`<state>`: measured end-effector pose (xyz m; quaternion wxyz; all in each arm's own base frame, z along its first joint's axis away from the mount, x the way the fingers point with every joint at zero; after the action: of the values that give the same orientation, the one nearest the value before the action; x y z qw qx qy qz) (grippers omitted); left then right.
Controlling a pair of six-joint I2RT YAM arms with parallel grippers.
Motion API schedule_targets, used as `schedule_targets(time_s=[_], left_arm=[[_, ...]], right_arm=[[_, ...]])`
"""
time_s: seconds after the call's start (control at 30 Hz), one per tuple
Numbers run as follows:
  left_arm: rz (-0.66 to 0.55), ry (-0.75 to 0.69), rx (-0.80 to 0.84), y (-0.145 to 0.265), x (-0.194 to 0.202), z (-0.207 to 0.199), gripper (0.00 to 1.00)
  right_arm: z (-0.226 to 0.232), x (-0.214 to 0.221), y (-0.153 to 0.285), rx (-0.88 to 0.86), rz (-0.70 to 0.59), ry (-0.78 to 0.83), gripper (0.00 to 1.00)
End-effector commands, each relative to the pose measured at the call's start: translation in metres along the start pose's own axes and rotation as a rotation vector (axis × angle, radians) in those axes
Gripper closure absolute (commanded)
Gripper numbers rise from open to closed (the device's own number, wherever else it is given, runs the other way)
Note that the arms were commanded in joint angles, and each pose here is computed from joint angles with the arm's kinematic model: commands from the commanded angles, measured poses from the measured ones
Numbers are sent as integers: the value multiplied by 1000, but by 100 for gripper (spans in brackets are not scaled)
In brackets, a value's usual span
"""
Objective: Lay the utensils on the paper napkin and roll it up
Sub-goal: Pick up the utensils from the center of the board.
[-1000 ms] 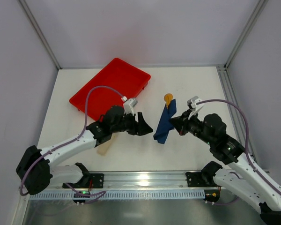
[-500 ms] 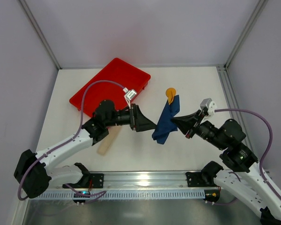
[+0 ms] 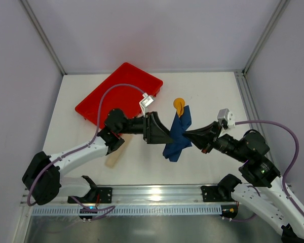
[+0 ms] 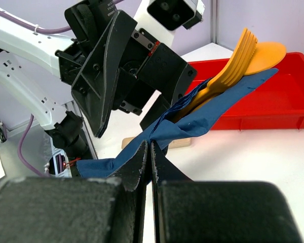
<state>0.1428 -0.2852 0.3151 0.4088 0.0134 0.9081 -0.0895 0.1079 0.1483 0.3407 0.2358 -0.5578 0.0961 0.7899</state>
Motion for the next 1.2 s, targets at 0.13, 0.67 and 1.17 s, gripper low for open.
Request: schedule_targets(time_s=[0.13, 0.67, 1.17], left_arm=[[51, -48, 99, -23, -3, -16, 32], [56, -21, 138, -31, -2, -5, 48], [42, -10, 189, -35, -4, -3, 86]], right_arm=[[14, -20, 2, -69, -73, 31, 96], [11, -12, -3, -88, -39, 37, 96], [3, -10, -3, -24, -28, 29, 93]])
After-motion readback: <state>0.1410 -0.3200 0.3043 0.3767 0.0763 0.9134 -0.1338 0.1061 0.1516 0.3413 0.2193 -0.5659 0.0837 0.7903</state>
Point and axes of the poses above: each gripper's point midway between its finger pads, its own y axis back along the fingers, its own z axis along the line the jaws close on, x = y × z, the point moved 7 cm from there along y, back along the fingers, and after that the axes turned 10 degrees about -y, right-handed, at the moved point
